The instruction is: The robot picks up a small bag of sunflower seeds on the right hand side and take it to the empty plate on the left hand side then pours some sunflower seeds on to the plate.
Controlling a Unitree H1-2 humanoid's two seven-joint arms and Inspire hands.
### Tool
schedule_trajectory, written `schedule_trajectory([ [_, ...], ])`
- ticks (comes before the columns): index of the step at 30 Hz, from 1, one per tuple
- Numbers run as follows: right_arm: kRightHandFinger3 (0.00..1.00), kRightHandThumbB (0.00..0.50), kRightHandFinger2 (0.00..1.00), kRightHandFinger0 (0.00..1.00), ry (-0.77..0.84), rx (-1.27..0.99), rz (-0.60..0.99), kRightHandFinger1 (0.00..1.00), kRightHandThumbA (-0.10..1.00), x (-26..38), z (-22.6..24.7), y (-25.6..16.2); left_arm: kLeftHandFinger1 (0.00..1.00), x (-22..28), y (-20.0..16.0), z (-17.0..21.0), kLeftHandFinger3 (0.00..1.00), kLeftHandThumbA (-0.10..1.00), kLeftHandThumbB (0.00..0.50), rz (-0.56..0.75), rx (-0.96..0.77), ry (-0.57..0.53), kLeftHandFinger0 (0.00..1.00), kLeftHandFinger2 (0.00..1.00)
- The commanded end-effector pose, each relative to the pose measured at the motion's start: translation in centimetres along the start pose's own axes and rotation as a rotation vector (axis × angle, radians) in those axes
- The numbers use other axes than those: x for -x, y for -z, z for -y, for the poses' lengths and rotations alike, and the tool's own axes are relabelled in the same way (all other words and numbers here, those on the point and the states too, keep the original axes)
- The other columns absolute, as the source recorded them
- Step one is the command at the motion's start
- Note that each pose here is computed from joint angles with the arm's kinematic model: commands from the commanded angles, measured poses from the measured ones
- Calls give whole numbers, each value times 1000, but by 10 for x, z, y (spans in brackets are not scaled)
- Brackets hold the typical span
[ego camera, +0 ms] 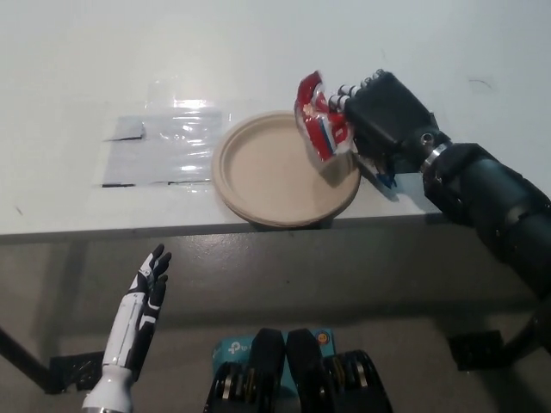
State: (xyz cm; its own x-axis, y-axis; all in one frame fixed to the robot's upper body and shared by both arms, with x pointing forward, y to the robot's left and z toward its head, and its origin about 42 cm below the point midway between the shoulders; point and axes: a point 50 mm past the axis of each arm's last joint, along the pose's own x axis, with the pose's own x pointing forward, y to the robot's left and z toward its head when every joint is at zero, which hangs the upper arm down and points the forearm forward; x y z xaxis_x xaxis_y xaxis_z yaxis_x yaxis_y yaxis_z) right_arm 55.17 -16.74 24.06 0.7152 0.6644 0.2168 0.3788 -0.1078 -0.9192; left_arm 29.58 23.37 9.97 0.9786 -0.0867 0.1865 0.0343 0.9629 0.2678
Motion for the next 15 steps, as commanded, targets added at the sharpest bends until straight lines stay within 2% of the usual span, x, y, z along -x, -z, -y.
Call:
schedule_trajectory([
  [1,187,239,619,0,91,159,47,72,-100,-21,39,20,1000,-8,-13,-6,1000,1000,121,53,-17,16,1000,1000],
  [2,211,245,623,0,79,165,51,76,-100,-21,38,20,1000,-8,-14,-5,1000,1000,118,58,-16,16,1000,1000],
  [4,170,267,588,0,76,160,55,57,-100,-20,36,19,1000,-9,-14,-5,1000,1000,115,62,-16,15,1000,1000],
  [7,170,267,595,0,66,149,50,69,-100,-20,35,19,1000,-11,-14,-6,1000,1000,118,65,-22,17,1000,1000],
  [9,206,268,597,0,54,139,43,72,-100,-19,33,19,1000,-12,-15,-6,1000,1000,121,65,-19,21,1000,1000],
  [11,168,271,556,0,64,147,54,36,-100,-17,32,19,1000,-12,-15,-6,1000,1000,121,65,-16,22,1000,1000],
  [15,125,256,542,0,54,224,85,0,-100,-17,32,18,1000,-12,-16,-8,1000,1000,117,71,-22,25,1000,1000],
])
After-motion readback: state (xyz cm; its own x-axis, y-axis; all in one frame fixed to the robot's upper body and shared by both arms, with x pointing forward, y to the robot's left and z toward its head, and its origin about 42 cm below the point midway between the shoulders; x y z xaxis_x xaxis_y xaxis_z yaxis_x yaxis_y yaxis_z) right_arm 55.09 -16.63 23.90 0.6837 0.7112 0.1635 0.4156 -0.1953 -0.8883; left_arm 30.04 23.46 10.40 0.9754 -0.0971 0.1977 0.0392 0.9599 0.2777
